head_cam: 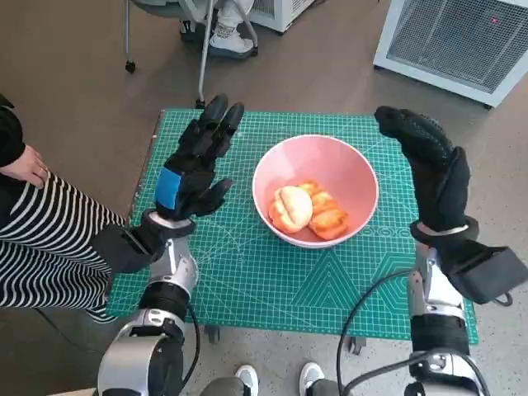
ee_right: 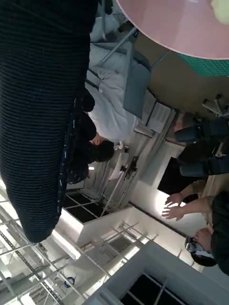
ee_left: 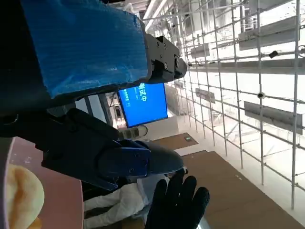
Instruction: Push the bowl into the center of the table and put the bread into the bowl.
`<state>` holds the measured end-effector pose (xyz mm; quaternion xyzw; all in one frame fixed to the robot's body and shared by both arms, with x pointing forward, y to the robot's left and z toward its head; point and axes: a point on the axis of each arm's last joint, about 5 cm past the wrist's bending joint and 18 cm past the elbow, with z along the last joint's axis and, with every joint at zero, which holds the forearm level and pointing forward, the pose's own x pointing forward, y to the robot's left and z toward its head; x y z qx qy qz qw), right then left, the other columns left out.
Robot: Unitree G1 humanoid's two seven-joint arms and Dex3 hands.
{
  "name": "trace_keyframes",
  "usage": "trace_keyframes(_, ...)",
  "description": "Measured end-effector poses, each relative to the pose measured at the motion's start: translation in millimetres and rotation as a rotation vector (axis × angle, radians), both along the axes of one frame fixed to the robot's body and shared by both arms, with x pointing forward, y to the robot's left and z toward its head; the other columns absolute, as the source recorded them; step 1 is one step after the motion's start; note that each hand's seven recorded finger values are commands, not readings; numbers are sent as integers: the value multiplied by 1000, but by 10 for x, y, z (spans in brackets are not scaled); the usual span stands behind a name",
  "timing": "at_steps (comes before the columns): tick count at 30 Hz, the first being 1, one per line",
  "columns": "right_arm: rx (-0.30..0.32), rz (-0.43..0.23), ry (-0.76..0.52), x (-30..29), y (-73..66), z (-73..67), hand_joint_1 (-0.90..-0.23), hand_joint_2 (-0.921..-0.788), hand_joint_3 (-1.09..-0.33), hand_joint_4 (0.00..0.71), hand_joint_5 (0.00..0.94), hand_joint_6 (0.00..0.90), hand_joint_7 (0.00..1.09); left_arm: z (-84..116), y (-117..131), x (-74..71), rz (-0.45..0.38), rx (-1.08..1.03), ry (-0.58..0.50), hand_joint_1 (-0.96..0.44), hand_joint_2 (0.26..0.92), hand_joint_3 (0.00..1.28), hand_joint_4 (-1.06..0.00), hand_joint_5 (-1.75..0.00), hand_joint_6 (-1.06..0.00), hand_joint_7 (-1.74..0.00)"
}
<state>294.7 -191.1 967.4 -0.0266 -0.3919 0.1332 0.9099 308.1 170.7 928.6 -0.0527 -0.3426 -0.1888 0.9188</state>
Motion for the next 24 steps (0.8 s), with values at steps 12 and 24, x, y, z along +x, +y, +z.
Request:
trace_keyframes(12,1,-2,-2,0,-2,-5,-733,-921,-762,126,3,16,467,74,-47,-22,187,163,-46,-707,921,374,-16,1,-51,-26)
trace_keyframes(24,4,-6,12,3,-10,-27,-732,-921,-763,125,2,17,463,58,-213,-34,258,135,-58,-715,921,370,1,1,0,1)
